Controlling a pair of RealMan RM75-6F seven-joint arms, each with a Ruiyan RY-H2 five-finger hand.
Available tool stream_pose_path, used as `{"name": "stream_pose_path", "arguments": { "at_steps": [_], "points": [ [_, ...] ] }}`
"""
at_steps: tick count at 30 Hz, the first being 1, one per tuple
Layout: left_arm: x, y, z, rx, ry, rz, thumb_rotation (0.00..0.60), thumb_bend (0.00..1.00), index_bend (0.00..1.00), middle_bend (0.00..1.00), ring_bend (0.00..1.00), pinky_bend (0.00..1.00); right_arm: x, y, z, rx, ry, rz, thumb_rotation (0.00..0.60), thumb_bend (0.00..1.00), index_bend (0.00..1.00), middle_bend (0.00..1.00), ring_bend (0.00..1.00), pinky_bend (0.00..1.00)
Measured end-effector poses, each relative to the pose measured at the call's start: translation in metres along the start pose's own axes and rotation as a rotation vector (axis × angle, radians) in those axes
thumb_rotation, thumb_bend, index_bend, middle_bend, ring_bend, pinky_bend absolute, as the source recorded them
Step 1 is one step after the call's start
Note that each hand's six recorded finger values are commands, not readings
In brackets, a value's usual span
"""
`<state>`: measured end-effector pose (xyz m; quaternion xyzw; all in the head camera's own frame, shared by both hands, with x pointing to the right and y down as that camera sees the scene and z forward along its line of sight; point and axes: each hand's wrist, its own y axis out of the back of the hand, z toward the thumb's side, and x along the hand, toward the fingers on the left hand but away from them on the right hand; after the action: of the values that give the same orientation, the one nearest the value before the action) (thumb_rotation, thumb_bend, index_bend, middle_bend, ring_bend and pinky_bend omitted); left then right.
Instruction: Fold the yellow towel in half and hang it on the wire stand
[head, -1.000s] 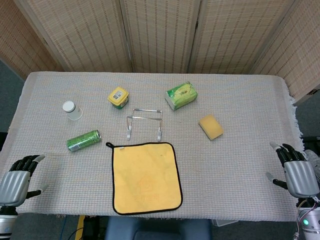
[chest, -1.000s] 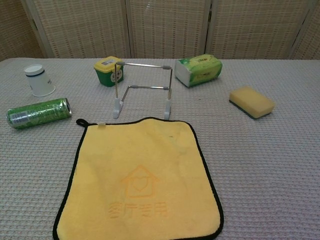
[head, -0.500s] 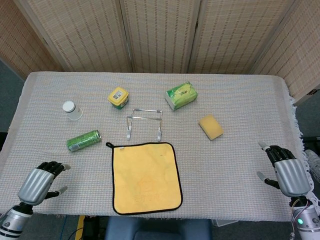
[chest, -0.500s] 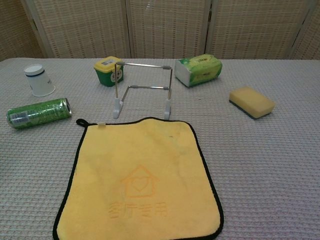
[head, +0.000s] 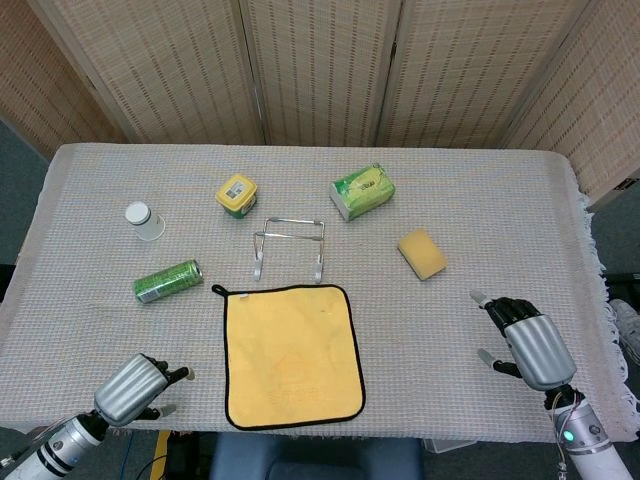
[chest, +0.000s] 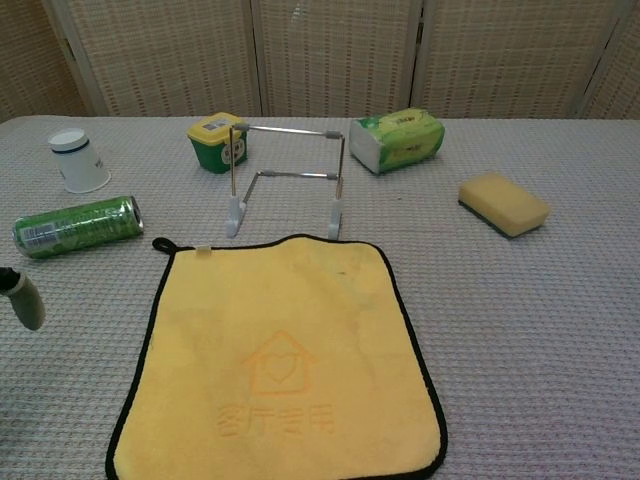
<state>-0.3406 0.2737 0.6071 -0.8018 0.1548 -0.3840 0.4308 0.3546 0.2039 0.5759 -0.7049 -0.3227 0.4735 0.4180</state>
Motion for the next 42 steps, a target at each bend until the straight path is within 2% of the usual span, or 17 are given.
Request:
{"name": "stream_pose_path", "arguments": {
  "at_steps": [8, 20, 30, 42],
  "points": [
    [0.003, -0.019, 0.023, -0.006, -0.096, -0.07, 0.6, 0.2, 0.42, 0.89, 0.78, 0.9, -0.015, -0.015, 0.036, -0.036, 0.134, 0.046, 0.6, 0.2, 0.19, 0.35, 0.34, 0.32],
    [0.027, -0.043, 0.053, -0.014, -0.19, -0.056, 0.6, 0.2, 0.43, 0.9, 0.79, 0.91, -0.024, -0.034, 0.069, -0.081, 0.244, 0.1, 0.6, 0.2, 0.22, 0.36, 0.35, 0.32],
    [0.043, -0.071, 0.059, -0.015, -0.205, -0.077, 0.6, 0.2, 0.44, 0.9, 0.79, 0.91, -0.022, -0.04, 0.077, -0.102, 0.268, 0.118, 0.6, 0.2, 0.24, 0.36, 0.35, 0.32],
    [0.051, -0.077, 0.063, -0.037, -0.197, -0.052, 0.6, 0.2, 0.46, 0.91, 0.8, 0.91, -0.019, -0.042, 0.076, -0.115, 0.261, 0.115, 0.6, 0.2, 0.24, 0.36, 0.35, 0.32]
  ]
}}
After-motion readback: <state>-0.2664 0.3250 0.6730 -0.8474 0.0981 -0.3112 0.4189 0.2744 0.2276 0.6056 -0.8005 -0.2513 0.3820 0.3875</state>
